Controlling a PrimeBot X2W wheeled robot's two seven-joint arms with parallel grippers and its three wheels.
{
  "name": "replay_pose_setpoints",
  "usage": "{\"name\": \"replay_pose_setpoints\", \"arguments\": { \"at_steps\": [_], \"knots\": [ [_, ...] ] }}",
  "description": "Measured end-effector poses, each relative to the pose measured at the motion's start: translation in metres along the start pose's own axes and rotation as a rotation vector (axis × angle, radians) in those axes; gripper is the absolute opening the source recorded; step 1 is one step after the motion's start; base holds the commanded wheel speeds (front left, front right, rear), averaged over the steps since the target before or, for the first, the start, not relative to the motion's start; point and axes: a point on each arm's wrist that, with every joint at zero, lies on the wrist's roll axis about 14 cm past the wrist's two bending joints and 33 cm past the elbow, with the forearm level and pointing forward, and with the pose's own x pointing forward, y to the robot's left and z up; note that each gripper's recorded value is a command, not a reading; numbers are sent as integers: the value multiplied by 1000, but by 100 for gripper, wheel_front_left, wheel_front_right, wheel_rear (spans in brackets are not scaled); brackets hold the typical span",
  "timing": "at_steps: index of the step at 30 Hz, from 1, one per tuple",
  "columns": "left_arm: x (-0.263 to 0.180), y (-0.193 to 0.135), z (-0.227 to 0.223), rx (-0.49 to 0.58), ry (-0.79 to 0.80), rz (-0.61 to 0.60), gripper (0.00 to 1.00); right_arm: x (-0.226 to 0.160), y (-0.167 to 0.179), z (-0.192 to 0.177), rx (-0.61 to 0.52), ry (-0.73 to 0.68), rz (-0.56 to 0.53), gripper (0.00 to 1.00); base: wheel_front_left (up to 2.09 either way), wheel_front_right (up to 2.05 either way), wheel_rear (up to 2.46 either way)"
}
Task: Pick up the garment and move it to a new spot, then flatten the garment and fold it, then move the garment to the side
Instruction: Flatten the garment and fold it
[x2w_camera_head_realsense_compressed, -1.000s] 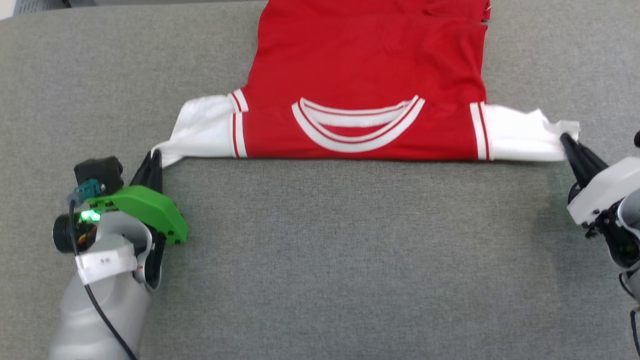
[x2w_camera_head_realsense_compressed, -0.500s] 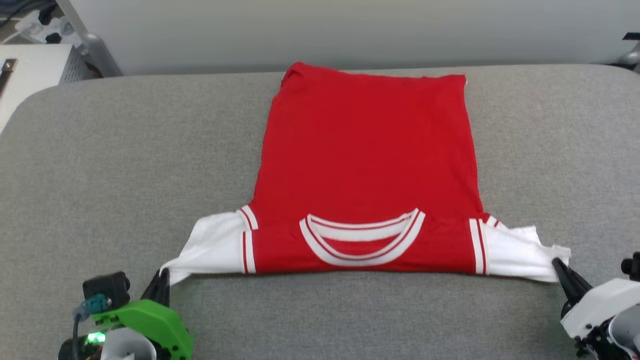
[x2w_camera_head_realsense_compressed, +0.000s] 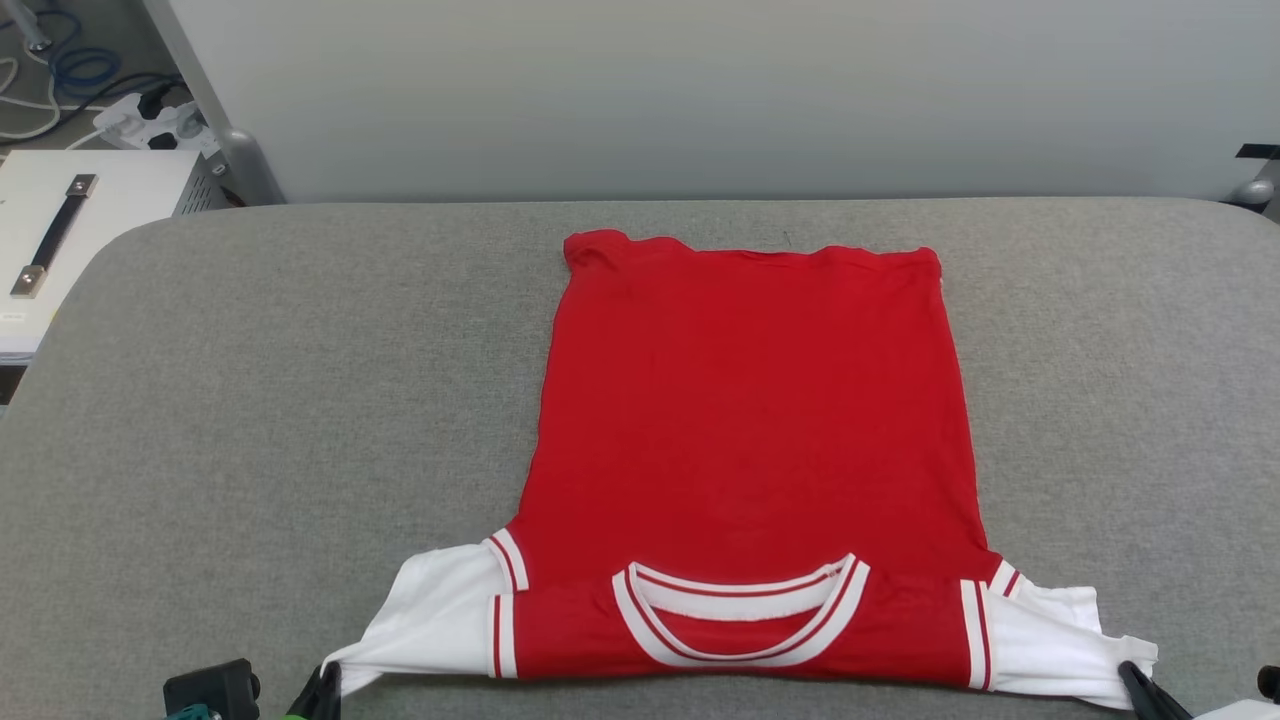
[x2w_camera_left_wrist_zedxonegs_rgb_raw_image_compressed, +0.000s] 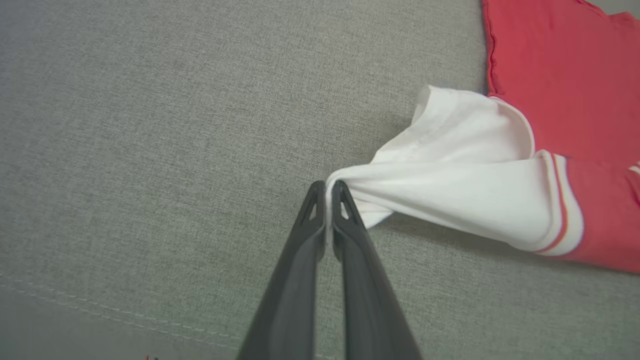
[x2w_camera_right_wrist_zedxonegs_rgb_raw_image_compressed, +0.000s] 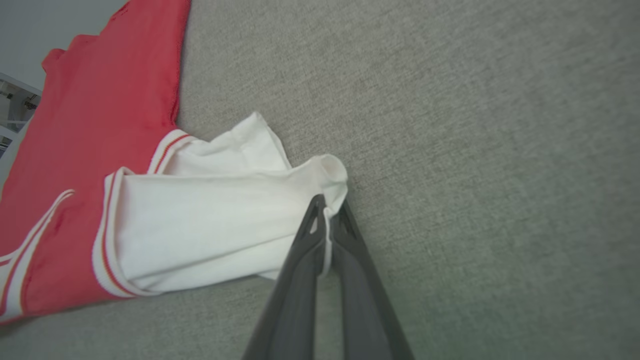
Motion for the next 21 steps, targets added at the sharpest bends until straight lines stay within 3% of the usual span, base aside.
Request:
{"name": "replay_pose_setpoints", "arguments": {
  "at_steps": [1, 2, 3, 4, 9, 16, 21],
  "knots": [
    [0, 0, 1, -1, -3, 1, 0, 0, 2, -1, -10, 5, 1, 0, 0, 0, 0],
    [-1, 1, 1, 6, -5, 5, 0, 0, 3, -1, -29, 7, 2, 14, 0, 0, 0],
    [-1, 1, 1, 14, -4, 5, 0, 0, 4, 1, -43, 4, 3, 14, 0, 0, 0],
    [-1, -1, 1, 13, -5, 2, 0, 1, 7, 4, -52, -4, 8, 97, 0, 0, 0],
    [-1, -7, 1, 22, -4, -9, 0, 11, 23, 28, -116, -63, 30, 100, 0, 0, 0],
    [10, -16, 12, 21, -34, -23, 0, 51, 70, 108, -173, -226, 106, 100, 0, 0, 0],
    [22, -30, 27, 6, -79, -53, 0, 91, 84, 134, -231, -186, 102, 100, 0, 0, 0]
  ]
}}
